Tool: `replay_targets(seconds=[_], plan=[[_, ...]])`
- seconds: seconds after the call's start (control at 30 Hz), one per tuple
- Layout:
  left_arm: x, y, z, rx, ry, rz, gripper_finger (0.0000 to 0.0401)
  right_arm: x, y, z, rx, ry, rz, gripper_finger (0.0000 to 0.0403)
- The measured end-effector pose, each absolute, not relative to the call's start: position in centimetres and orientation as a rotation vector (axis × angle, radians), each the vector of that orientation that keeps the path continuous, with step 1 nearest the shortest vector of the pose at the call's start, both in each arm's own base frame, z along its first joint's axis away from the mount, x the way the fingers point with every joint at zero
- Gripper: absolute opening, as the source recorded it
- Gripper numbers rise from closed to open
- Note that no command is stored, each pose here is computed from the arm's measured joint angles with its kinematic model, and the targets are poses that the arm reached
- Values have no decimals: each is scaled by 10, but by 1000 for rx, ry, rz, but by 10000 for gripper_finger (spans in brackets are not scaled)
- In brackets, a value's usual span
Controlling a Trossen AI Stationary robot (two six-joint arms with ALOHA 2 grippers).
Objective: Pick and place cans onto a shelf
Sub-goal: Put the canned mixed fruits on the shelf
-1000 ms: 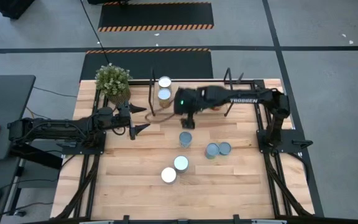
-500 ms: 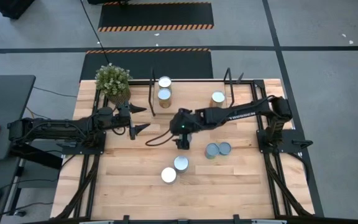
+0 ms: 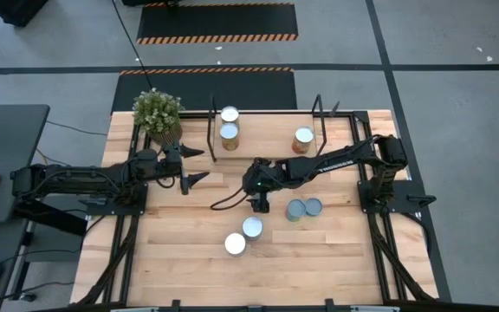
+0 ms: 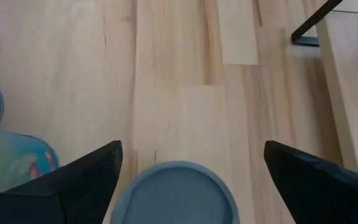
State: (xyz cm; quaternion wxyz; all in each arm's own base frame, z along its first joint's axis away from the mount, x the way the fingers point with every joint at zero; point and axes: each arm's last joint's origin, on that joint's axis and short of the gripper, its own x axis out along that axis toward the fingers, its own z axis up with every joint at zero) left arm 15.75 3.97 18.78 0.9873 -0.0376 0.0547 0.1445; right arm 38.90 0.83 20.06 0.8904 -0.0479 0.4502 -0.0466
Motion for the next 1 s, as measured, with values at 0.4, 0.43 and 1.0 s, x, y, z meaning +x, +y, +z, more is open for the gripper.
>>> replay_targets(seconds=[0.4,0.43,1.0], plan=[[157,40,188,-75,110,290,396,382,9,195,-66,1017,-97,383],[157,40,188,-76,110,290,396,381,9,194,-71,1025,-95,377],[157,40,188,-77,110,290,396,386,-28,243,-104,1095,-120,295]])
